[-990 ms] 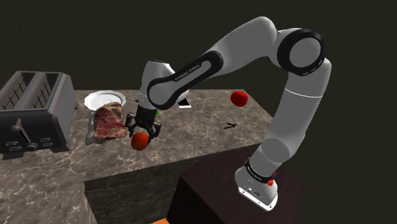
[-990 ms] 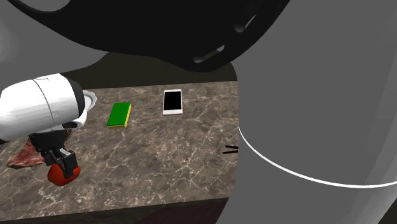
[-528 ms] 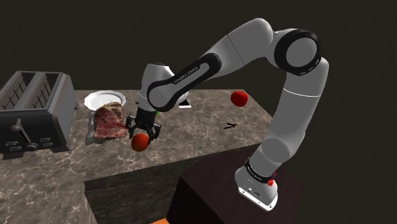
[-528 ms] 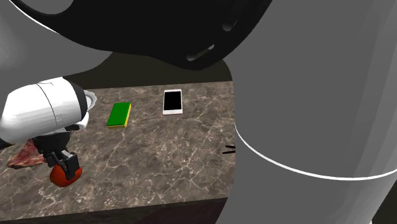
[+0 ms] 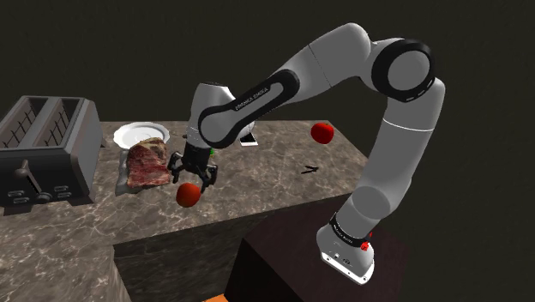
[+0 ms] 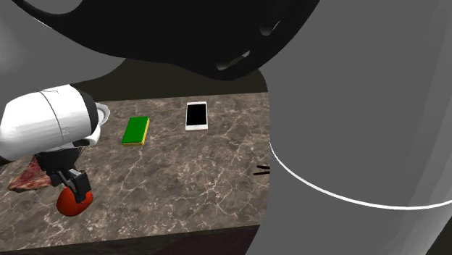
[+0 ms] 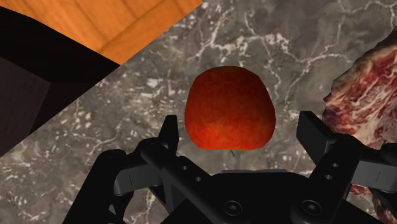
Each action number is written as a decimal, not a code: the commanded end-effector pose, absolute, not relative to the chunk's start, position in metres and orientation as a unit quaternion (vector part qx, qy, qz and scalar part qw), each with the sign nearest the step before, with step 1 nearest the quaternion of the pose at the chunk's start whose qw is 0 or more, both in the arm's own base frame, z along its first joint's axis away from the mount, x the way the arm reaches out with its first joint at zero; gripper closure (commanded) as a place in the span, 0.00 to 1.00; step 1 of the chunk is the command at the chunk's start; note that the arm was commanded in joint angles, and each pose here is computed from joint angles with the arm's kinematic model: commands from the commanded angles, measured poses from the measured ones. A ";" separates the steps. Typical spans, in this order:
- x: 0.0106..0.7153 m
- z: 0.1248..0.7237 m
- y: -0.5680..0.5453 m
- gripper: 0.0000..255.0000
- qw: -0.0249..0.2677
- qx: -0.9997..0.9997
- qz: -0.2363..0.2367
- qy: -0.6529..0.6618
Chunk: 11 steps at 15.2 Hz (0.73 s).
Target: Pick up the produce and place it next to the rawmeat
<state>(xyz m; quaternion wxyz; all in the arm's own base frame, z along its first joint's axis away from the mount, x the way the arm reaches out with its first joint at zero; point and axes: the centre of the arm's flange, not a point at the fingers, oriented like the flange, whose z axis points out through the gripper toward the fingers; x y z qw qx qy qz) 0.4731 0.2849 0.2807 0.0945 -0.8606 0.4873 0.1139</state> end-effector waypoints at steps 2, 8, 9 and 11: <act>0.476 0.312 0.275 0.00 0.094 -0.861 0.114 0.487; 0.477 0.322 0.272 0.00 0.094 -0.861 0.114 0.487; 0.477 0.322 0.272 0.00 0.094 -0.861 0.114 0.487; 0.477 0.322 0.272 0.00 0.094 -0.861 0.114 0.487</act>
